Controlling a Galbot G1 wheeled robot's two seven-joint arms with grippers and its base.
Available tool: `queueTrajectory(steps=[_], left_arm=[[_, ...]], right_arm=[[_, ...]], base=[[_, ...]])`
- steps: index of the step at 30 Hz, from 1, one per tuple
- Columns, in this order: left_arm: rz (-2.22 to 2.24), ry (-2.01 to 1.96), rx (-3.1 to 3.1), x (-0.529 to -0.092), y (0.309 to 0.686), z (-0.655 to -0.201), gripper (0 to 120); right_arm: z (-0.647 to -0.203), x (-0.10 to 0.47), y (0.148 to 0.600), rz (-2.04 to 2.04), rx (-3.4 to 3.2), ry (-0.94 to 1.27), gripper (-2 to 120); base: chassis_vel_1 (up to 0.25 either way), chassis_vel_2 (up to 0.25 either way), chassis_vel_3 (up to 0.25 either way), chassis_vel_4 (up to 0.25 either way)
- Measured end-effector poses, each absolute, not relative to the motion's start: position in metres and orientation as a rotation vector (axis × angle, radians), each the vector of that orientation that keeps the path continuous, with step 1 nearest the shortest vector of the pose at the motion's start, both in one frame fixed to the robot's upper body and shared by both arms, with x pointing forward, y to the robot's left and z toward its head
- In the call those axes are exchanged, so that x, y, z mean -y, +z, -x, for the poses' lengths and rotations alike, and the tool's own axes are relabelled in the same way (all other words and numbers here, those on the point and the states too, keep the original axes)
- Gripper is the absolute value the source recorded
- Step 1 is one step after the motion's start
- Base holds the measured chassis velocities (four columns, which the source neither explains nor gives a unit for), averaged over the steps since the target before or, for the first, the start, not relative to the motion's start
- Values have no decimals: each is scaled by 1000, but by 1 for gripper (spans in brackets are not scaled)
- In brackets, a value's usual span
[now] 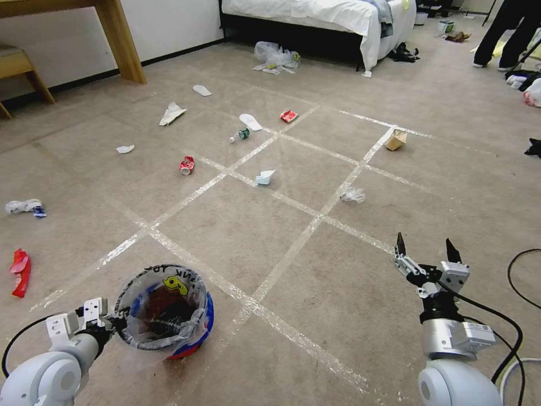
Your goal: Pick up the trash bin and place the garbage on the floor into it.
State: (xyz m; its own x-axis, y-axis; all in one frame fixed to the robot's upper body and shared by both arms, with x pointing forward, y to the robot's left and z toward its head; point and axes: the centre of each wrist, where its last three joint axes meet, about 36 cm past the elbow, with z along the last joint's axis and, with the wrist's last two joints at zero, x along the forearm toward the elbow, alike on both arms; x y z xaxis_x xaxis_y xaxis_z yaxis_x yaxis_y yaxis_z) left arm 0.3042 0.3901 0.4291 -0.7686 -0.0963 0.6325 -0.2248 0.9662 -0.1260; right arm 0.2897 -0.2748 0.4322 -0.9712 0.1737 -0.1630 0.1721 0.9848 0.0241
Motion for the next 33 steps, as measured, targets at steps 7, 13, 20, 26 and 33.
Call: queueTrajectory(steps=[7,13,20,26,33], left_arm=[[-283,276,2484,-375,475,-294,1],[-307,322,2484,-372,497,-288,1],[-314,348,2492,-371,510,-281,1],[-309,383,2504,-367,521,-273,1],[-287,413,2520,-356,529,-266,1]], right_arm=[[-292,281,437,-251,-2959,49,100],[-293,284,438,-244,-2918,41,100],[-292,286,441,-235,-2922,37,100],[-292,287,442,-228,-2922,32,100],[-291,287,444,-217,-2921,36,100]], base=[[0,0,0,0],[0,0,0,0],[0,0,0,0],[0,0,0,0],[0,0,0,0]])
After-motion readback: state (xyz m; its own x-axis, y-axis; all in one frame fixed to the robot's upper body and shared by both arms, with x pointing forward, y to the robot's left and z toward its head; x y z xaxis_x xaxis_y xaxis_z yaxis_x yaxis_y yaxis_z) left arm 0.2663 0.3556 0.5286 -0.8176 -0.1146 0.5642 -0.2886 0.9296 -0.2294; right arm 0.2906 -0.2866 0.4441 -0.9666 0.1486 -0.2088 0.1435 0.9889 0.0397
